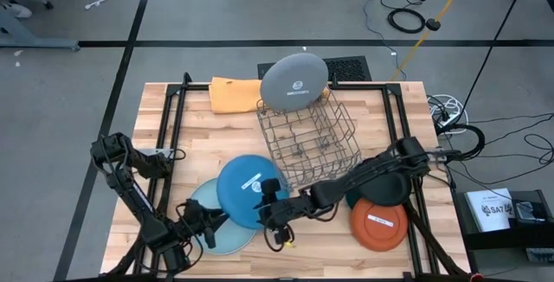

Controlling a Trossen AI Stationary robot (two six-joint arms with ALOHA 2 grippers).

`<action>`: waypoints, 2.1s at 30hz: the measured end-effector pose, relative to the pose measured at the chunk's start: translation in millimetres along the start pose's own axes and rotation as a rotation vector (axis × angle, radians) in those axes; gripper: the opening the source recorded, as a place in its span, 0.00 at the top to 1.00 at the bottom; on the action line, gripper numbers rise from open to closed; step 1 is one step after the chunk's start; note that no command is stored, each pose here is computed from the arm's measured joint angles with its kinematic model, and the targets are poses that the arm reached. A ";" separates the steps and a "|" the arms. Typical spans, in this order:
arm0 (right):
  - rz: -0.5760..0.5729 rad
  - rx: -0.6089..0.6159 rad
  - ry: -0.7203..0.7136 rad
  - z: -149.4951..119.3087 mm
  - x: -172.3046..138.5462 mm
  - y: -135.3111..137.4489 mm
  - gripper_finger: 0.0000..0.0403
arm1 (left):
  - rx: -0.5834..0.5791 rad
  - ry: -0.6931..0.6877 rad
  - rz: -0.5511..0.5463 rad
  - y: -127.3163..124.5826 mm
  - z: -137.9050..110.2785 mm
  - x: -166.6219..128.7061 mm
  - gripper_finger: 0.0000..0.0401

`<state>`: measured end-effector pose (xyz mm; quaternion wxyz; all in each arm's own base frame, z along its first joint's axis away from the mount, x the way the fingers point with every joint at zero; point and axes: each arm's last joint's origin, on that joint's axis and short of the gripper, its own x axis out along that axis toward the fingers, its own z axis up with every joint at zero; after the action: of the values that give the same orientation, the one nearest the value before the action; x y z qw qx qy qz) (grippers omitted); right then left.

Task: Sort dishes
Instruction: Put the blue plate into the dish rack

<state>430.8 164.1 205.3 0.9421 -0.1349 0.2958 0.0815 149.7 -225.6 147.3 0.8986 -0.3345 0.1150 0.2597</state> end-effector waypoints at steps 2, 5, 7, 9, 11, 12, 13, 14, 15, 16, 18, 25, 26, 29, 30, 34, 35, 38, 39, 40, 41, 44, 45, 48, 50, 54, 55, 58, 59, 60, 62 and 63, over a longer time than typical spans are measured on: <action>-0.002 0.000 0.011 -2.5 2.8 -0.7 0.55 | 0.007 -0.024 -0.005 -0.5 1.4 1.7 0.67; -0.005 0.006 0.005 -1.6 2.3 -2.0 0.55 | 0.027 -0.067 -0.014 -1.3 3.8 4.8 0.67; -0.006 0.013 0.005 -1.6 2.4 -2.3 0.55 | 0.027 -0.089 -0.014 -1.6 5.4 7.0 0.67; -0.006 0.017 0.005 -1.5 2.4 -2.3 0.55 | 0.026 -0.120 -0.020 -2.1 7.1 9.1 0.67; -0.006 0.017 0.003 -1.4 2.4 -2.3 0.55 | 0.024 -0.146 -0.024 -2.5 8.7 11.2 0.67; -0.007 0.018 0.005 -1.6 2.5 -2.8 0.55 | 0.022 -0.154 -0.024 -2.7 9.3 12.2 0.67; -0.009 0.018 0.005 -1.6 2.6 -3.1 0.55 | 0.021 -0.161 -0.024 -2.8 9.9 13.0 0.67; -0.011 0.020 0.005 -1.5 2.4 -3.4 0.55 | 0.020 -0.169 -0.024 -3.0 10.4 13.8 0.67; -0.014 0.025 0.004 -1.4 2.4 -4.0 0.55 | 0.015 -0.175 -0.023 -3.1 11.0 14.8 0.67; -0.014 0.027 0.003 -1.3 2.4 -4.4 0.55 | 0.006 -0.179 -0.022 -3.4 11.5 15.9 0.67; -0.015 0.028 0.004 -1.3 2.4 -4.5 0.55 | -0.015 -0.183 -0.019 -4.5 12.2 18.6 0.67; -0.016 0.028 0.004 -1.3 2.4 -4.5 0.55 | -0.090 -0.191 -0.021 -7.7 13.2 23.5 0.64; -0.016 0.028 0.004 -1.3 2.4 -4.5 0.55 | -0.102 -0.191 -0.022 -7.8 13.3 23.5 0.63; -0.016 0.027 0.004 -1.4 2.4 -4.5 0.55 | -0.126 -0.197 -0.030 -8.7 13.1 23.6 0.59; -0.016 0.027 0.004 -1.4 2.4 -4.5 0.55 | -0.133 -0.200 -0.034 -9.2 13.0 23.6 0.57; -0.016 0.027 0.004 -1.4 2.4 -4.5 0.55 | -0.140 -0.222 -0.039 -10.1 14.2 25.4 0.54; -0.016 0.027 0.004 -1.4 2.4 -4.5 0.55 | -0.138 -0.227 -0.036 -10.1 14.9 26.6 0.54; -0.016 0.028 0.004 -1.3 2.4 -4.6 0.55 | -0.134 -0.243 -0.022 -10.3 17.5 31.6 0.54; -0.016 0.028 0.003 -1.3 2.4 -4.6 0.55 | -0.127 -0.248 -0.015 -10.3 18.5 33.6 0.54; -0.016 0.028 0.003 -1.2 2.4 -4.6 0.55 | -0.125 -0.254 -0.008 -10.2 19.7 35.8 0.54; -0.017 0.028 0.003 -1.2 2.4 -4.6 0.55 | -0.126 -0.260 -0.001 -10.1 20.9 38.1 0.54; -0.017 0.028 0.003 -1.2 2.4 -4.6 0.55 | -0.133 -0.275 0.019 -9.8 24.3 44.2 0.55; -0.017 0.028 0.003 -1.2 2.3 -4.6 0.55 | -0.134 -0.278 0.023 -9.7 25.1 45.7 0.56; -0.016 0.028 0.003 -1.2 2.3 -4.4 0.55 | -0.135 -0.285 0.033 -9.3 26.8 48.4 0.63; -0.016 0.027 0.007 -1.5 2.3 -4.4 0.55 | -0.142 -0.289 0.030 -9.4 26.9 48.4 0.71; -0.016 0.027 0.006 -1.5 2.3 -4.6 0.55 | -0.115 -0.294 0.029 -9.9 26.9 47.8 0.90; -0.016 0.027 0.006 -1.5 2.3 -4.6 0.55 | -0.089 -0.296 0.030 -9.1 26.7 46.8 0.94; -0.015 0.026 0.005 -1.4 2.3 -4.6 0.55 | -0.070 -0.288 0.018 -10.0 24.3 42.9 0.97; -0.014 0.026 0.003 -1.2 2.3 -4.5 0.55 | -0.047 -0.283 0.015 -10.6 23.6 41.0 0.96; -0.012 0.026 0.000 -0.9 2.3 -4.3 0.55 | -0.026 -0.278 0.012 -11.9 23.0 39.0 0.96; -0.011 0.021 -0.008 -0.1 2.3 -4.3 0.55 | -0.003 -0.265 0.005 -14.9 21.9 35.4 0.96; -0.010 0.017 -0.014 0.5 2.1 -3.8 0.55 | 0.013 -0.260 0.001 -16.5 21.7 33.4 0.96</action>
<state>433.7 160.8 205.2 0.9456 -0.1278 0.2894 0.0752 187.5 -208.9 159.8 0.9078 -0.2924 -0.0006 0.3006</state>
